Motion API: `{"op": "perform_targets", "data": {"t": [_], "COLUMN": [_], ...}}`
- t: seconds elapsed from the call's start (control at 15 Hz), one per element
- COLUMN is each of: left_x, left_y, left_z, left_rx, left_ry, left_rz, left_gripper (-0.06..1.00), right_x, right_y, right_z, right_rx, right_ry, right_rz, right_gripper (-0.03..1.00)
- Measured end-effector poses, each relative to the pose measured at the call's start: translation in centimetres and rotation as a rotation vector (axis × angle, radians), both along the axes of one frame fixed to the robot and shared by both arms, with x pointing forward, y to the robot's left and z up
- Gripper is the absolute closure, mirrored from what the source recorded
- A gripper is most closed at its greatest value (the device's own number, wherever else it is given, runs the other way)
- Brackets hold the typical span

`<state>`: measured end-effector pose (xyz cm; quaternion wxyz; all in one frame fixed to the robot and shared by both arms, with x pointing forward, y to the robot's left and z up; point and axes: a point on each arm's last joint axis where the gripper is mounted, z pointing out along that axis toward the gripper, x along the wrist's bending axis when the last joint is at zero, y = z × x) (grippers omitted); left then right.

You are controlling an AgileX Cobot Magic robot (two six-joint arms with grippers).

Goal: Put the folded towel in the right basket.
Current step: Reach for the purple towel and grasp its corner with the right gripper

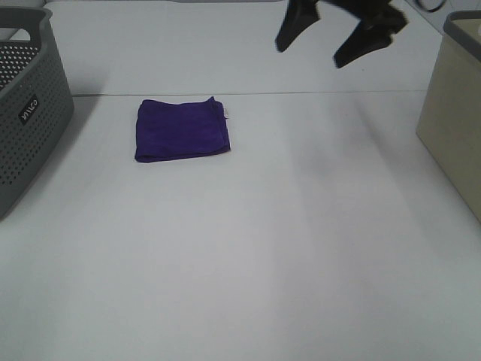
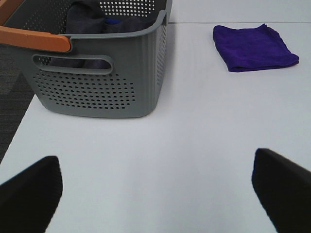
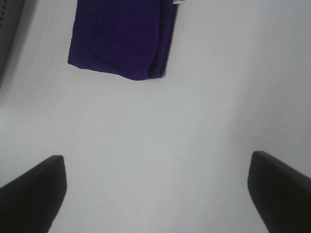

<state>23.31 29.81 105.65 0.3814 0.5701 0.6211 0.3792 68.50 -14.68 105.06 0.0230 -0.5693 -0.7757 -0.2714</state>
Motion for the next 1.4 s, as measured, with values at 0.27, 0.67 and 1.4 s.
{"op": "perform_targets", "data": {"t": [0.27,0.67,1.4], "left_x": [0.0,0.0,0.0], "left_y": [0.0,-0.1,-0.1], "left_z": [0.0,0.0,0.0], "left_rx": [0.000,-0.007,-0.011], "left_ry": [0.000,0.000,-0.001], "left_rz": [0.000,-0.005,-0.007], "left_gripper": [-0.05,-0.05,-0.05], "right_x": [4.4,7.8,9.4], "right_y": [2.9,4.8,4.9], "right_z": [-5.8,-12.1,-18.8], "right_rx": [0.050,0.270,0.293], "right_ry": [0.052,-0.004,-0.050], "right_rz": [0.034,-0.115,-0.229], "right_gripper": [-0.01,0.00,0.02]}}
